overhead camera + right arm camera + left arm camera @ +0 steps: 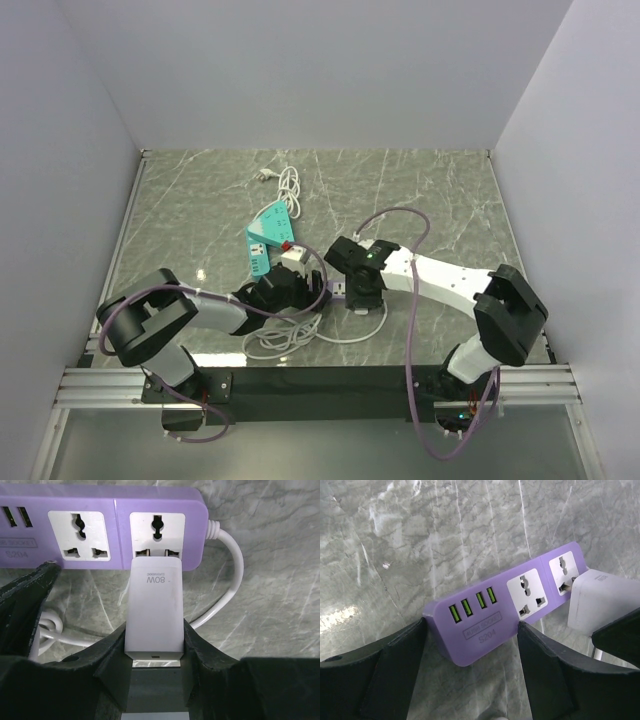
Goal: Insert the plug
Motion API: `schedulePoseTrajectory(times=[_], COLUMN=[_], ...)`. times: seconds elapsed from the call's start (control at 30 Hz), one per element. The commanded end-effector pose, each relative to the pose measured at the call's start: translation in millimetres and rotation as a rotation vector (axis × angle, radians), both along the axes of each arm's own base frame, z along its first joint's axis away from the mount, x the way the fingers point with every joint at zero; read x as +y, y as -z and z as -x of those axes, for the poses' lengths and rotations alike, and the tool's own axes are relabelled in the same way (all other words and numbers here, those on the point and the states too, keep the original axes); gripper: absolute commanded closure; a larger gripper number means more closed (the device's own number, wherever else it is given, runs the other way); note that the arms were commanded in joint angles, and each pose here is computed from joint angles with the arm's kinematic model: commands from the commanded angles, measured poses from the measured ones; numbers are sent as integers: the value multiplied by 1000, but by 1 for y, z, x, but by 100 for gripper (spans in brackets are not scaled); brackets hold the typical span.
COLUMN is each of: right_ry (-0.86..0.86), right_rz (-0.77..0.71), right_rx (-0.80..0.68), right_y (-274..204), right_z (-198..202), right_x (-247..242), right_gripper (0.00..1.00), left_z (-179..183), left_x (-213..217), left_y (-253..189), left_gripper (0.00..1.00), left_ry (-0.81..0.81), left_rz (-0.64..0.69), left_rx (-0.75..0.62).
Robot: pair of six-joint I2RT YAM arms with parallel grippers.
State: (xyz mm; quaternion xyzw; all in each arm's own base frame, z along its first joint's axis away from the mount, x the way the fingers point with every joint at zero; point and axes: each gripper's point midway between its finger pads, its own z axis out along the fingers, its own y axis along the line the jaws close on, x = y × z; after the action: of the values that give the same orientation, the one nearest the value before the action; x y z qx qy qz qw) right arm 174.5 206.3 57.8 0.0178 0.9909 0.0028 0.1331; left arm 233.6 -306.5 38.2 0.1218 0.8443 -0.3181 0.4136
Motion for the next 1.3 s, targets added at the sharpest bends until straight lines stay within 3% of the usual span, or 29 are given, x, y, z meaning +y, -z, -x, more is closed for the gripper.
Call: schedulePoseTrajectory(times=[0.0, 0.3, 0.47, 0.7, 1.27], right_ry=[-24, -84, -104, -104, -32], right_rz=[38, -8, -40, -39, -160], right_rx=[-32, -37, -13, 20, 138], right_y=[-6, -39, -42, -36, -49], right_z=[-16, -39, -48, -38, 0], right_x=[0, 3, 4, 1, -13], right_gripper=[100, 100, 100, 100, 100], left_z=[2, -11, -12, -12, -9], left_x=[-8, -3, -5, -5, -8], left_y=[-2, 2, 3, 5, 10], left_gripper=[22, 34, 35, 49, 59], left_ry=[25, 20, 36, 30, 52], left_rz=[36, 51, 54, 58, 63], left_rx=[3, 5, -3, 12, 39])
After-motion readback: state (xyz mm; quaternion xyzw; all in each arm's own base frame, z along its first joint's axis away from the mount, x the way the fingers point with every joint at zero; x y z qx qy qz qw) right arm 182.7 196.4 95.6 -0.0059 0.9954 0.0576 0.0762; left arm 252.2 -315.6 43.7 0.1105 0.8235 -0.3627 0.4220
